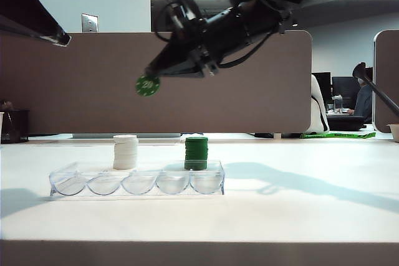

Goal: Pick up the chip in the box and place it on the pile of chips with the same color.

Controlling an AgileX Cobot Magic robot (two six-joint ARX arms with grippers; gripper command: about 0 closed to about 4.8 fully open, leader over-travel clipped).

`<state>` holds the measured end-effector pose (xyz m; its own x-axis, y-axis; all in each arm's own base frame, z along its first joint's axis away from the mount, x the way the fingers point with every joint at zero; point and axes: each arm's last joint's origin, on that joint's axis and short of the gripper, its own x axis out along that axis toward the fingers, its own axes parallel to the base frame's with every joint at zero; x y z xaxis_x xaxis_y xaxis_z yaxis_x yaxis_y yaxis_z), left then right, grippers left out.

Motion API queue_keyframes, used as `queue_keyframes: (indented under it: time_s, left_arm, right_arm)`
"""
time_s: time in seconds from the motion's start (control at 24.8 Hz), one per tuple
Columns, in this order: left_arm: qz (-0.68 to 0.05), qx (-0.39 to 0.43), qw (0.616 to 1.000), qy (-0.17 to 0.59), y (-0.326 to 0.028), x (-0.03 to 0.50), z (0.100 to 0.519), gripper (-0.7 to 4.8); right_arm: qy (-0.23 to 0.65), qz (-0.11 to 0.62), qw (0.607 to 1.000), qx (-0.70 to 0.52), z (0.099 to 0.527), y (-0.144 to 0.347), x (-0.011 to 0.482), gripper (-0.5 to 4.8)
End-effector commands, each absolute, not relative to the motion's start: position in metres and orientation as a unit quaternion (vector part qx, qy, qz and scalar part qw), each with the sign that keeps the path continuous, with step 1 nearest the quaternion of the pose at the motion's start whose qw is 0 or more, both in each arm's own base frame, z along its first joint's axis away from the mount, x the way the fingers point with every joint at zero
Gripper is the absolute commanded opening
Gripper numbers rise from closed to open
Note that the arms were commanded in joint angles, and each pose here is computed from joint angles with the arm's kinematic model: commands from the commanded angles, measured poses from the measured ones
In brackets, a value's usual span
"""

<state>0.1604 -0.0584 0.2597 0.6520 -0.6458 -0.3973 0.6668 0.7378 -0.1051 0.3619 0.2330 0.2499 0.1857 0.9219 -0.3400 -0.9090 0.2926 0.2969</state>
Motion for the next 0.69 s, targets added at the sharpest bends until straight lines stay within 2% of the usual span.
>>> queue_keyframes:
  time_s: [0.04, 0.24, 0.52, 0.69]
  left_arm:
    - [-0.34, 0.017, 0.921, 0.191, -0.058, 0.163, 0.265, -0.06]
    - [-0.338, 0.007, 0.924, 0.18, -0.058, 0.164, 0.268, -0.06]
    - [-0.317, -0.006, 0.934, 0.167, -0.058, 0.166, 0.271, -0.06]
    - [-0.316, -0.009, 0.934, 0.168, -0.058, 0.166, 0.271, -0.06]
  right_arm:
    - [0.244, 0.548, 0.795, 0.094, 0.259, 0.216, 0.376, -0.01]
    - [0.29, 0.483, 0.806, 0.18, 0.255, 0.182, 0.396, -0.01]
    - [0.386, 0.436, 0.76, 0.29, 0.213, 0.176, 0.413, -0.01]
    - [0.397, 0.434, 0.753, 0.295, 0.201, 0.177, 0.416, -0.01]
